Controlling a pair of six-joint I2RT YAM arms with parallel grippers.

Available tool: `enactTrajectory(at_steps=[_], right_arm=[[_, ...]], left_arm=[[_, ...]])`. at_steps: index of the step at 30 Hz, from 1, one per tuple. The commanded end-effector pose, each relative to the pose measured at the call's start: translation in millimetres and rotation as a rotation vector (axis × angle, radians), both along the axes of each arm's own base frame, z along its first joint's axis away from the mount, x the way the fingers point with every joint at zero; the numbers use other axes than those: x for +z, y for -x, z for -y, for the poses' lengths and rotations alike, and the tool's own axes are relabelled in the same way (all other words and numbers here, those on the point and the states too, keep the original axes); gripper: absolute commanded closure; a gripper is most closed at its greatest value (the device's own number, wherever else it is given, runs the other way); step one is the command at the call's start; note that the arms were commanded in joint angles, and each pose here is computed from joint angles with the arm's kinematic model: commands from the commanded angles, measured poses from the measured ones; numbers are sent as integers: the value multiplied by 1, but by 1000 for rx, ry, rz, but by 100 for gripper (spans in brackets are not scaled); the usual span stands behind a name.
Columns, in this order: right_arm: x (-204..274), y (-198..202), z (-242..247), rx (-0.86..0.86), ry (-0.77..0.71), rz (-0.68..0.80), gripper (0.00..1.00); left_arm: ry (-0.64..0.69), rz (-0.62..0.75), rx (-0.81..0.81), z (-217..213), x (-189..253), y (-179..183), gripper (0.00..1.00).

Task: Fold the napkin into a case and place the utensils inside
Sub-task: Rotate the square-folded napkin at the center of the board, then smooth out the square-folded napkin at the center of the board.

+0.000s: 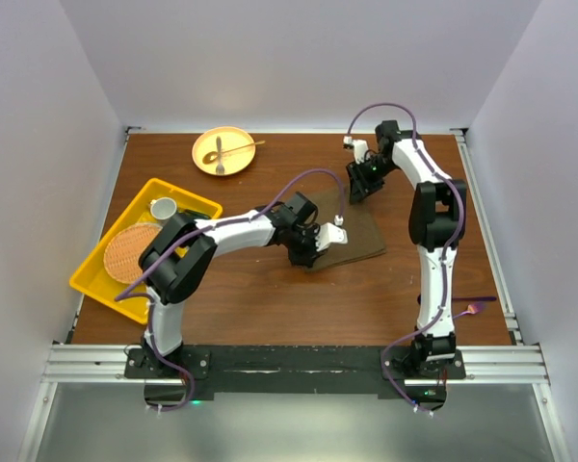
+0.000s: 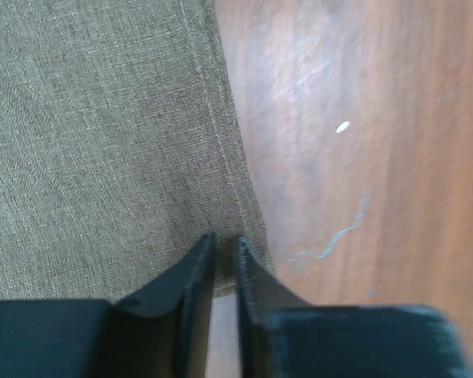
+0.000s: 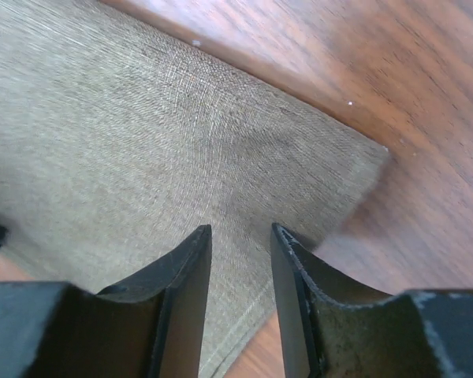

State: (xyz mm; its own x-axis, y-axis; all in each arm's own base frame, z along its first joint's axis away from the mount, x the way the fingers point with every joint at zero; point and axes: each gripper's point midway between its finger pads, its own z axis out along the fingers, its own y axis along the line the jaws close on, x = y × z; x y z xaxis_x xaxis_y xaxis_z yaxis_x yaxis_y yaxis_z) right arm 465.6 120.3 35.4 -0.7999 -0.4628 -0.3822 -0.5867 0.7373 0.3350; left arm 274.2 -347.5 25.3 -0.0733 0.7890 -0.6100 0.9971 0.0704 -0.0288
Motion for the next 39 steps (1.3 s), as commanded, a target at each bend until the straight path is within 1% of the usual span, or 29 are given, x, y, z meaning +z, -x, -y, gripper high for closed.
enactTrajectory(at_steps=[1, 2, 4, 5, 6, 7, 8, 9, 10, 11, 13, 14, 16, 17, 19, 21, 26, 35, 39], right_arm=[[66, 10, -9, 20, -99, 67, 58], [82, 22, -8, 7, -126, 66, 57], [91, 34, -2, -43, -148, 39, 55], [92, 44, 9, -83, -157, 14, 55], [94, 49, 12, -104, -181, -4, 55], [92, 58, 18, -132, -189, -51, 55], [86, 65, 33, -182, -199, -94, 55], [85, 72, 37, -200, -210, -120, 55], [82, 79, 43, -224, -213, -157, 55], [73, 89, 52, -257, -219, -199, 55], [69, 95, 59, -292, -220, -209, 55], [60, 106, 62, -311, -218, -243, 55], [54, 110, 63, -335, -211, -243, 55], [46, 119, 63, -347, -208, -272, 55], [38, 121, 62, -366, -209, -282, 56], [28, 126, 61, -380, -207, -303, 58], [14, 136, 59, -425, -205, -355, 60], [13, 141, 60, -432, -195, -356, 60], [13, 143, 62, -426, -183, -353, 60]], left_arm=[[113, -26, 117, 1, 42, -16, 72], [137, -13, 122, -1, 48, -21, 68], [178, 23, 84, 1, 63, -20, 66], [186, 40, 51, 3, 67, -18, 65], [204, 39, 24, 7, 71, -15, 64], [206, 44, 12, 8, 72, -14, 63], [201, 54, -15, 11, 70, -11, 62], [200, 59, -35, 14, 71, -10, 61], [176, 45, -48, 13, 63, -7, 60], [168, 57, -74, 16, 61, -4, 58], [162, 69, -98, 22, 57, -2, 55], [156, 80, -112, 24, 54, -2, 53], [131, 92, -130, 25, 46, 0, 51], [122, 108, -149, 26, 43, 0, 49], [92, 126, -161, 24, 34, 1, 48], [75, 143, -178, 23, 28, 2, 47], [46, 170, -215, 22, 20, 7, 49], [24, 191, -263, 23, 11, 15, 56], [5, 197, -264, 19, 12, 14, 57]])
